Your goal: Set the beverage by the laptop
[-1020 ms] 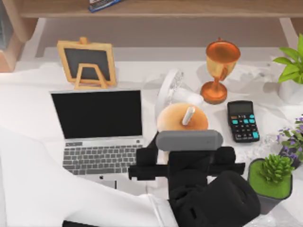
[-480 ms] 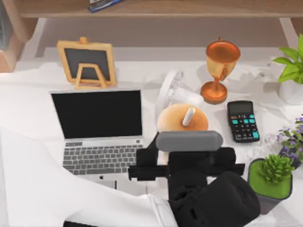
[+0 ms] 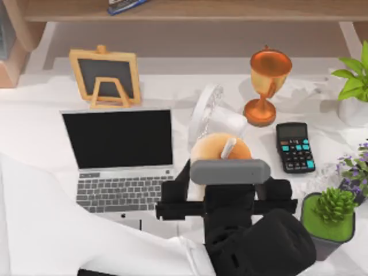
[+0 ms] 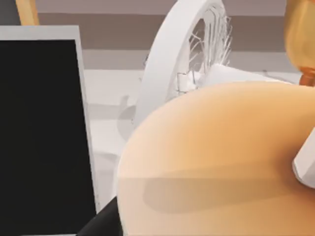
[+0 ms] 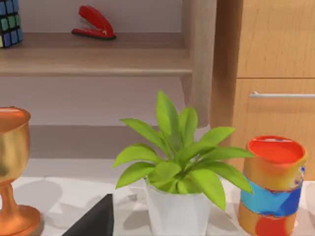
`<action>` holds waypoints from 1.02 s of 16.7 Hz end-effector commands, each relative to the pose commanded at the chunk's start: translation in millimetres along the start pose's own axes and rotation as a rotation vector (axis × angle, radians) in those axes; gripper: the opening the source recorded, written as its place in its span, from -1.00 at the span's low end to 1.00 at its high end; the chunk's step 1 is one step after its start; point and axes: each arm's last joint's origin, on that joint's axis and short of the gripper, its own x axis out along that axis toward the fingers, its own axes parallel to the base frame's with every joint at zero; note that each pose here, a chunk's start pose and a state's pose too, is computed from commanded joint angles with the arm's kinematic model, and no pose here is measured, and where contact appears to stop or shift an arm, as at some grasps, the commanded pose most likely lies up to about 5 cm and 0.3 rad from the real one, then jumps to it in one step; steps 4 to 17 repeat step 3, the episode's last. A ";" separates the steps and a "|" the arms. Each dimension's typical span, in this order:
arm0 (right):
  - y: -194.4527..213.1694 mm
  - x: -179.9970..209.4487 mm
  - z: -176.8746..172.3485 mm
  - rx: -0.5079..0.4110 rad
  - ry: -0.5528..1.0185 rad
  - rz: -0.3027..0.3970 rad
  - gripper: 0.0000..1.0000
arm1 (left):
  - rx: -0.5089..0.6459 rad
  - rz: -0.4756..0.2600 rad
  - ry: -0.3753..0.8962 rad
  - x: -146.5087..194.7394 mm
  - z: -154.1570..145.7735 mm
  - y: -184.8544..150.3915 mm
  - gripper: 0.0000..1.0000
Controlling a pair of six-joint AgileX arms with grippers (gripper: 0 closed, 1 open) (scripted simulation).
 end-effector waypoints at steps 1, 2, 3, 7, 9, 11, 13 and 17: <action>0.0 0.0 0.0 0.000 0.000 0.000 1.00 | 0.000 0.000 0.000 0.0 0.0 0.0 1.00; 0.0 0.0 0.0 0.000 0.000 0.000 1.00 | 0.000 0.000 0.000 0.0 0.0 0.0 1.00; 0.0 0.0 0.0 0.000 0.000 0.000 1.00 | 0.000 0.000 0.000 0.0 0.0 0.0 1.00; 0.0 0.0 0.0 0.000 0.000 0.000 1.00 | 0.000 0.000 0.000 0.0 0.0 0.0 1.00; 0.0 0.0 0.0 0.000 0.000 0.000 1.00 | 0.000 0.000 0.000 0.0 0.0 0.0 1.00; 0.0 0.0 0.0 0.000 0.000 0.000 1.00 | 0.000 0.000 0.000 0.0 0.0 0.0 1.00; 0.0 0.0 0.0 0.000 0.000 0.000 1.00 | 0.000 0.000 0.000 0.0 0.0 0.0 1.00; 0.0 0.0 0.0 0.000 0.000 0.000 1.00 | 0.000 0.000 0.000 0.0 0.0 0.0 1.00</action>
